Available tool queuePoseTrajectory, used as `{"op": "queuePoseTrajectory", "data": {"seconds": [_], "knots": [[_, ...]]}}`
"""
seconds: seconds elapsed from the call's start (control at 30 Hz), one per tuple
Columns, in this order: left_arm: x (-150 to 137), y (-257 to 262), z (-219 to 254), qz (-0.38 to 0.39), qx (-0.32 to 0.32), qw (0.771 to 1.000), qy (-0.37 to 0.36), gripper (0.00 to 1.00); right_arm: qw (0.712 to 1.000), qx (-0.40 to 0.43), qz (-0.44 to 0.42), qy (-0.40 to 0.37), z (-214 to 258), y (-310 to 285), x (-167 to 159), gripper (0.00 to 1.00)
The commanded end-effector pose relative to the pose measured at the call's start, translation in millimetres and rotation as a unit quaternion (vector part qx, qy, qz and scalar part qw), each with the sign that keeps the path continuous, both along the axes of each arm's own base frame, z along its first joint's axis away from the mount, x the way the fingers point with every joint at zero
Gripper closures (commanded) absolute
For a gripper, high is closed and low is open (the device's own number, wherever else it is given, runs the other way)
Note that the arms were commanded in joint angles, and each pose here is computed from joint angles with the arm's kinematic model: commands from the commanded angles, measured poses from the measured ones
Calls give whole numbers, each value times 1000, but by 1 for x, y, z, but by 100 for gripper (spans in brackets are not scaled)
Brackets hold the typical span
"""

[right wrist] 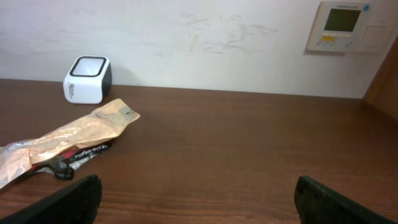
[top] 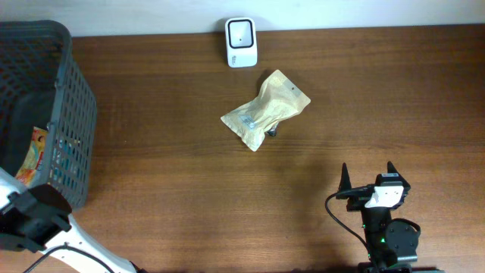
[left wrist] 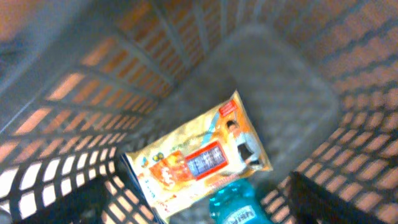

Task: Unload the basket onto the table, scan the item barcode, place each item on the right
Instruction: 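Reach the left gripper into the basket toward the yellow snack packet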

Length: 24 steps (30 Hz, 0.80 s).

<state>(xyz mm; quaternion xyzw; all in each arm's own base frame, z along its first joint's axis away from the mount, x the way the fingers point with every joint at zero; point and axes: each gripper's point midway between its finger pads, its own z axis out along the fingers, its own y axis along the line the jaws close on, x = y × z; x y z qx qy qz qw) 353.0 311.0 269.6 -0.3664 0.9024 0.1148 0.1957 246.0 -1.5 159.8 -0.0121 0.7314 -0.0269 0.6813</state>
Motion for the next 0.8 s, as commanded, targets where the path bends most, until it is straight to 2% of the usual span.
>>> {"op": "queuePoseTrajectory", "data": {"seconds": [0.0, 0.1, 0.17, 0.23, 0.43, 0.77], "knots": [[-9, 2, -42, -84, -4, 993, 85, 42, 1000, 3, 1, 3, -4, 1, 0, 2], [-13, -2, -80, -131, -27, 982, 130, 30, 1000, 3, 1, 3, -4, 1, 0, 2], [-17, -6, -105, -154, -43, 975, 154, 29, 1000, 3, 2, 3, -4, 1, 0, 2], [-18, -7, -126, -162, -52, 971, 166, 22, 1000, 3, 1, 3, -4, 1, 0, 2], [-9, -13, -169, -218, -61, 960, 164, 21, 1000, 3, 1, 3, -4, 1, 0, 2], [13, -31, -187, -255, -81, 956, 118, 21, 1000, 3, 1, 3, -4, 1, 0, 2]]}}
